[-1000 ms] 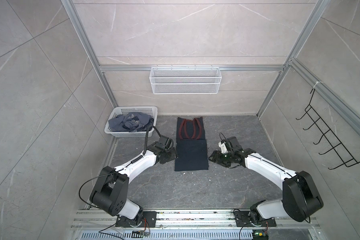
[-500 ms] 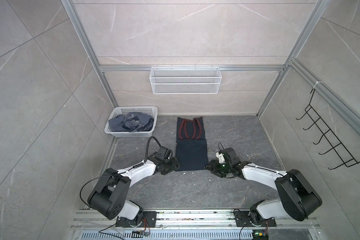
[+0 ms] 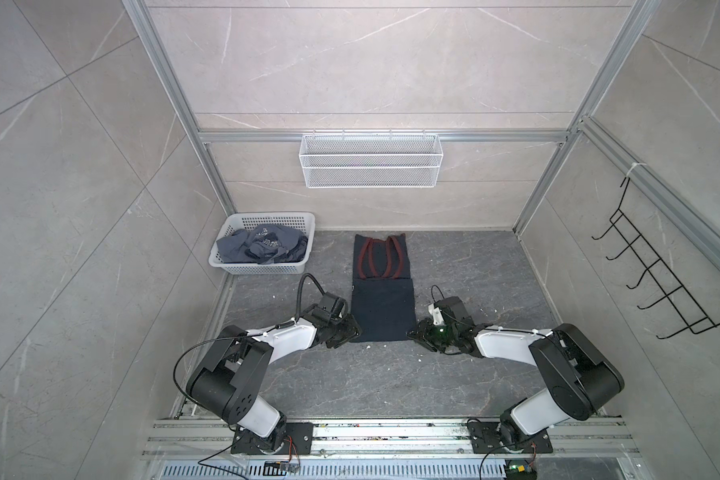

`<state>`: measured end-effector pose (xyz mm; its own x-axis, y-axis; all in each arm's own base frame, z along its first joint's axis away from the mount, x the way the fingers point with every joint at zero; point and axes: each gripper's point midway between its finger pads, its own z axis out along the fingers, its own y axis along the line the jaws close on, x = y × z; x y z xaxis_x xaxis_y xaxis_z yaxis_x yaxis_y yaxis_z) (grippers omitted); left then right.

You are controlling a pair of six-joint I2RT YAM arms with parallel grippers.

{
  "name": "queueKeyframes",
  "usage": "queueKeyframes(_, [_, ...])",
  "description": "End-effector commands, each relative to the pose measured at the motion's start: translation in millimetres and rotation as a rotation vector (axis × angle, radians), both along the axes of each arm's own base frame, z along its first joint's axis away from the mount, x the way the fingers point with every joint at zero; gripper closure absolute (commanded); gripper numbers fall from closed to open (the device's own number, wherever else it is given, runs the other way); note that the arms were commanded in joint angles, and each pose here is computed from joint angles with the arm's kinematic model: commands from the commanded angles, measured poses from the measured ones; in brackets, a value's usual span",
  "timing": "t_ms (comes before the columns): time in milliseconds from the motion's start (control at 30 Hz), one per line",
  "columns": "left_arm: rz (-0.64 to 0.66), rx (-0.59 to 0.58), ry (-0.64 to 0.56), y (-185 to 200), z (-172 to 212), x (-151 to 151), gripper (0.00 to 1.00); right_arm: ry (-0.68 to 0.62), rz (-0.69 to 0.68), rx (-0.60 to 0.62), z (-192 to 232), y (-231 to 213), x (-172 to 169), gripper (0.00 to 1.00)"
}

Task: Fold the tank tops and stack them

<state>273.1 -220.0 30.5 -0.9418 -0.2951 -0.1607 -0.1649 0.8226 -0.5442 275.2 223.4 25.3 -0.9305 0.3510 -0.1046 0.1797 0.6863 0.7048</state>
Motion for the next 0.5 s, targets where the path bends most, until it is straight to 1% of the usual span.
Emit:
queueKeyframes(0, [-0.006,0.021,0.058,0.9,-13.6,-12.2,0.51,0.048,-0.014,-0.051,-19.7,-8.5,-11.8,0.71])
queueKeyframes(67, [-0.007,0.024,0.058,-0.4,-13.0,-12.7,0.55,0.046,-0.015,-0.062,-20.8,-10.5,-12.3,0.77])
queueKeyframes(267, [-0.005,0.027,0.06,-1.2,-13.0,-12.4,0.67,0.044,-0.003,-0.075,-22.2,-9.1,-11.3,0.89])
queueKeyframes(467, [-0.002,0.027,0.064,-1.3,-11.3,-12.7,0.8,0.037,0.0,-0.092,-18.6,-7.9,-13.8,1.0])
